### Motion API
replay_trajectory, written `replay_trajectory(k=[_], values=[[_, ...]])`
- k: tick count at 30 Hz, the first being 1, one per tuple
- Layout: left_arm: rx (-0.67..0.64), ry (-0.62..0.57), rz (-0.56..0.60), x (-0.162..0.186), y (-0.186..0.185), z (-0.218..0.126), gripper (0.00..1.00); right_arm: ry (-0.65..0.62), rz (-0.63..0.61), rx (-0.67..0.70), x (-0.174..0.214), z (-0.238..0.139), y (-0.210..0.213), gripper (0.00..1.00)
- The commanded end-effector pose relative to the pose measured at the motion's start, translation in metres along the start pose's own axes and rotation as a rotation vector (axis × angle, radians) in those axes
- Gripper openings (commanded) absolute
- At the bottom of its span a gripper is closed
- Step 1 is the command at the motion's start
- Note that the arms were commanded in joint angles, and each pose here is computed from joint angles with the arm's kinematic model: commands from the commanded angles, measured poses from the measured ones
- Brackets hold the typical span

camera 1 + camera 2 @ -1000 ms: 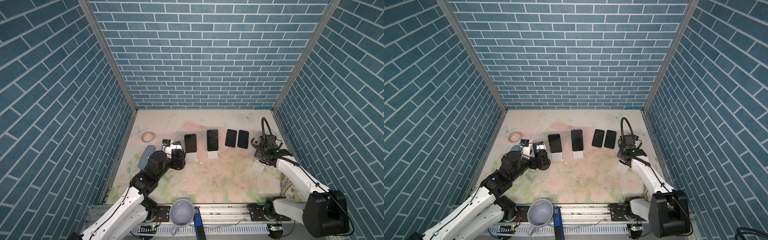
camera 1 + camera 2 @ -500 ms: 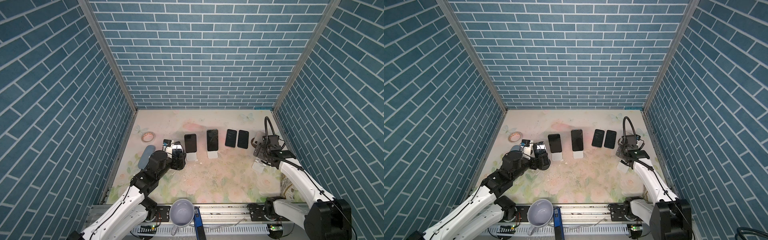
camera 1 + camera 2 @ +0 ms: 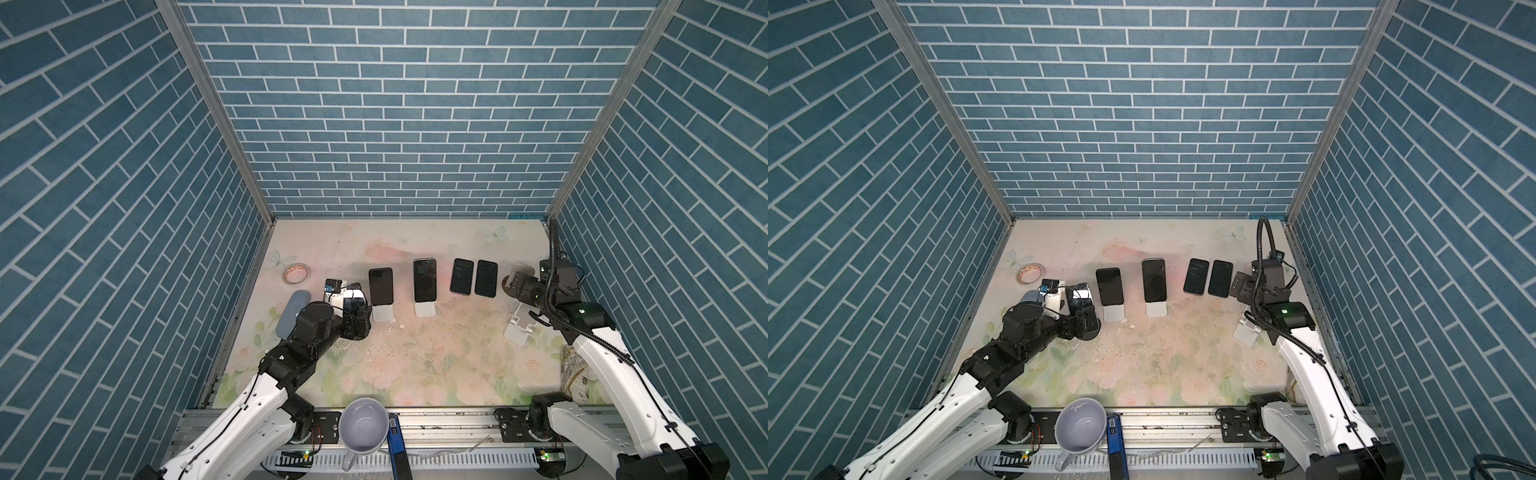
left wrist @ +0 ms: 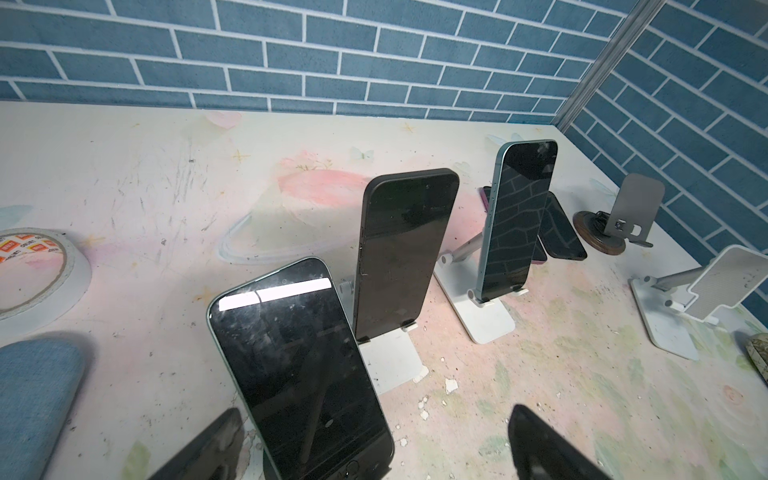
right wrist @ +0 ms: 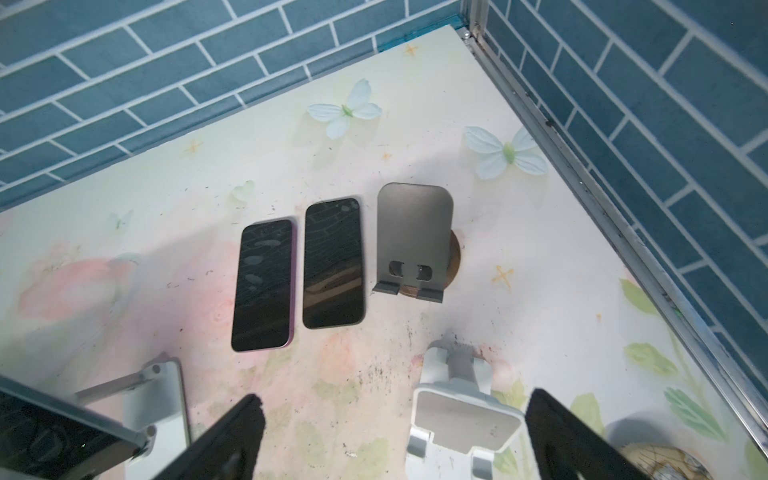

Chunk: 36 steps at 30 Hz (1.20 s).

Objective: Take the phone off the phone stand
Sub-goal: 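Open the right gripper and move it above the two flat phones, then reach the left gripper to the teal-edged phone on the nearest stand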

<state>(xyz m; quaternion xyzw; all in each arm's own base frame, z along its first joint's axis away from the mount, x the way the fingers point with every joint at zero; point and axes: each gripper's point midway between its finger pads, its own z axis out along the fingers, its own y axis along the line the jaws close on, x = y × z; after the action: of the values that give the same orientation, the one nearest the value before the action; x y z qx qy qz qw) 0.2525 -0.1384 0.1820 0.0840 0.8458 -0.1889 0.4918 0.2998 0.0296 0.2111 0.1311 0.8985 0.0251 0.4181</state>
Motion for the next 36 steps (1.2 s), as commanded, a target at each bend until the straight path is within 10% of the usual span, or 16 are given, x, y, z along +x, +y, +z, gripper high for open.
replay_trajectory(k=[1,36], values=[[0.006,-0.018,0.001,-0.011,-0.004,-0.005,1.00,-0.011,-0.056,-0.072,-0.010,-0.006,0.023,0.99],[-0.045,-0.021,0.089,-0.038,-0.063,0.013,1.00,0.159,-0.154,-0.112,0.035,0.052,0.088,0.99]])
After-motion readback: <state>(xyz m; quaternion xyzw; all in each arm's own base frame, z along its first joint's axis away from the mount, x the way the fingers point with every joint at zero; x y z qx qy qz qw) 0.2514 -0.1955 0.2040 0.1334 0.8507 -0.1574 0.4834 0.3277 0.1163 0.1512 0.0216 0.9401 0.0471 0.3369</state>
